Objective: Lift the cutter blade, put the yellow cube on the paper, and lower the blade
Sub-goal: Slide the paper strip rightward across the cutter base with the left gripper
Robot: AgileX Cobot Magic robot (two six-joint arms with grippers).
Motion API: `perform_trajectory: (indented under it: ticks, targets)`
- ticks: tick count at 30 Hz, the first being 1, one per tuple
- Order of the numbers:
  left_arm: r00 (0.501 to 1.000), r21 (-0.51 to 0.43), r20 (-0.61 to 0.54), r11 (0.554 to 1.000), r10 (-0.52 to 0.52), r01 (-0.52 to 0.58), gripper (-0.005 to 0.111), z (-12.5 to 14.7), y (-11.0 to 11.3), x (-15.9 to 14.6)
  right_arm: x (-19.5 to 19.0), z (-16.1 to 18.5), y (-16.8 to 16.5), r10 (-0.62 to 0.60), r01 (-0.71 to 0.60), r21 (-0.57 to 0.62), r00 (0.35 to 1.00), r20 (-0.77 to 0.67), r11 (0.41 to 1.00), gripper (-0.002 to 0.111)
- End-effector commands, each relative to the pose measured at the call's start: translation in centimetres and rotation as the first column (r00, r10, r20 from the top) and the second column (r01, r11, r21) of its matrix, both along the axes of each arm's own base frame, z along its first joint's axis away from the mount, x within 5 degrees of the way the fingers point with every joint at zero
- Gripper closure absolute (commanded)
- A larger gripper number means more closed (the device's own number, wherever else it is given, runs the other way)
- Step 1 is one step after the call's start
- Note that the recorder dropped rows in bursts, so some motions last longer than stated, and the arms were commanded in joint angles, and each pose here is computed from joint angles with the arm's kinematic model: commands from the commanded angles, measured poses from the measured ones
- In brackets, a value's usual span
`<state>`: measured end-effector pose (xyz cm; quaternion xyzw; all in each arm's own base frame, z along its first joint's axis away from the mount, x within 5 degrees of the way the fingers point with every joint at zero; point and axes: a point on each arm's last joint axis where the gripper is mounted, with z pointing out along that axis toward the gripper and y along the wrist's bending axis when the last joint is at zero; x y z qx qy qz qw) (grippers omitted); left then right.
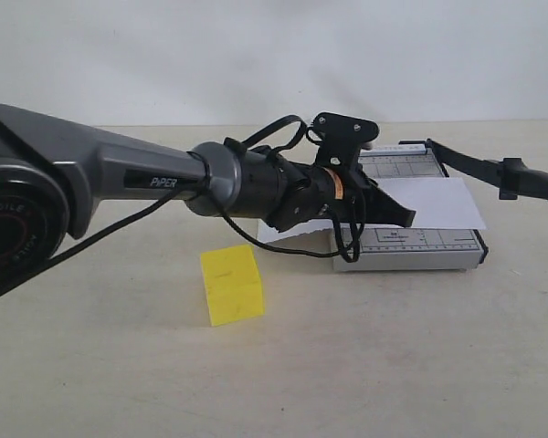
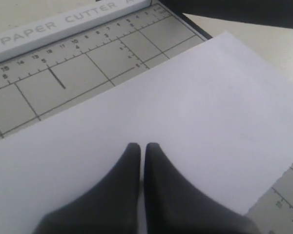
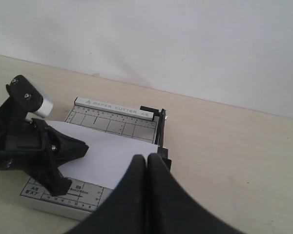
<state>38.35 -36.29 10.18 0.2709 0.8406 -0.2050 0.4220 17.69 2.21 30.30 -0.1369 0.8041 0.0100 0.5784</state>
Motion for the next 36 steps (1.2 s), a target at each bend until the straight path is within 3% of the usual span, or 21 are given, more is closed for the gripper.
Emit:
perform_trajectory:
  ticks: [1, 11, 32, 36]
  targets:
    - [0.999, 0.046, -0.034, 0.999, 0.003, -0.002, 0.102, -1.4, -0.9, 0.5, -0.1, 0.0, 0.0, 0.008, -0.008, 0.004, 1.000, -0.015, 1.000, 0.108]
    - [0.999, 0.064, -0.047, 0.998, -0.012, 0.015, 0.102, -0.7, -3.1, 0.2, -0.1, 0.0, 0.0, 0.008, -0.008, 0.004, 1.000, -0.015, 1.000, 0.108]
    - [1.000, -0.048, -0.015, 0.999, 0.000, 0.000, 0.102, -1.0, -3.8, 0.6, -0.1, -0.1, 0.1, 0.013, -0.013, 0.004, 1.000, -0.022, 1.000, 0.108]
    - [1.000, -0.113, -0.004, 0.993, 0.011, -0.011, 0.102, -0.6, -4.0, 0.7, -0.1, -0.1, 0.1, 0.013, -0.013, 0.004, 1.000, -0.022, 1.000, 0.108]
